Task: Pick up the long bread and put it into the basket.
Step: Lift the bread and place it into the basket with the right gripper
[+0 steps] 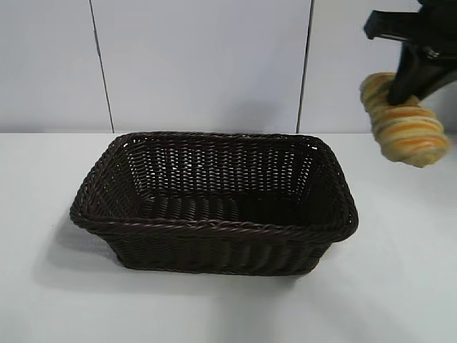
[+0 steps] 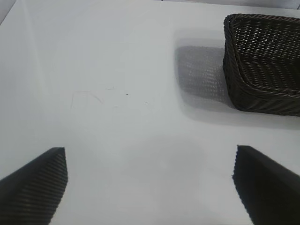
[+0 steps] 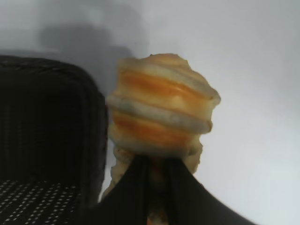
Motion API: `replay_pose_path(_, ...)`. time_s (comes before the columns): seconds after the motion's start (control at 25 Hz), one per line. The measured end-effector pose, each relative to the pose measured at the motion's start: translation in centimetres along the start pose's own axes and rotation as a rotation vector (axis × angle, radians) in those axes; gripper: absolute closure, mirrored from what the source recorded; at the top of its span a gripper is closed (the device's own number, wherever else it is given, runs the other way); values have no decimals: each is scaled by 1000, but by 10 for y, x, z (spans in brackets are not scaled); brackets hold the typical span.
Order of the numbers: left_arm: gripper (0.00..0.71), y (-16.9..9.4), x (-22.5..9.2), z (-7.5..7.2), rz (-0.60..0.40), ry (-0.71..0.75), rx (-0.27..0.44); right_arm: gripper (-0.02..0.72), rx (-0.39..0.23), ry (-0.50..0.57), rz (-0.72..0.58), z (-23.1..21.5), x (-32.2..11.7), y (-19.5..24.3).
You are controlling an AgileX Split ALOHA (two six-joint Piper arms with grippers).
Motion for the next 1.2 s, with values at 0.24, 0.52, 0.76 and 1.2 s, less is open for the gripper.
replay_pose_path(0.24,16,0,0,0,0,0,0,638,30,-510,4,27,8,24)
replay_pose_path(0.52,16,0,0,0,0,1,0,638,-8,-991,-90,40,20,41)
replay_pose_path(0.76,16,0,0,0,0,0,-1,638,52,-1008,-84,44,17,68)
replay_pose_path(1.2,16,0,0,0,0,2,-1,638,196,-929,46,49,-9,136)
Point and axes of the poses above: a point on each arm's last joint axis where the gripper is mounted, y pointing out along that axis toward the gripper, z along the wrist's bending axis when the last joint is at zero, x = y × z, the point moved 2 cm from there along y, pointing out along that axis toward the gripper, and after that the axes turned 4 degrees about -y, right-handed, at the moved point
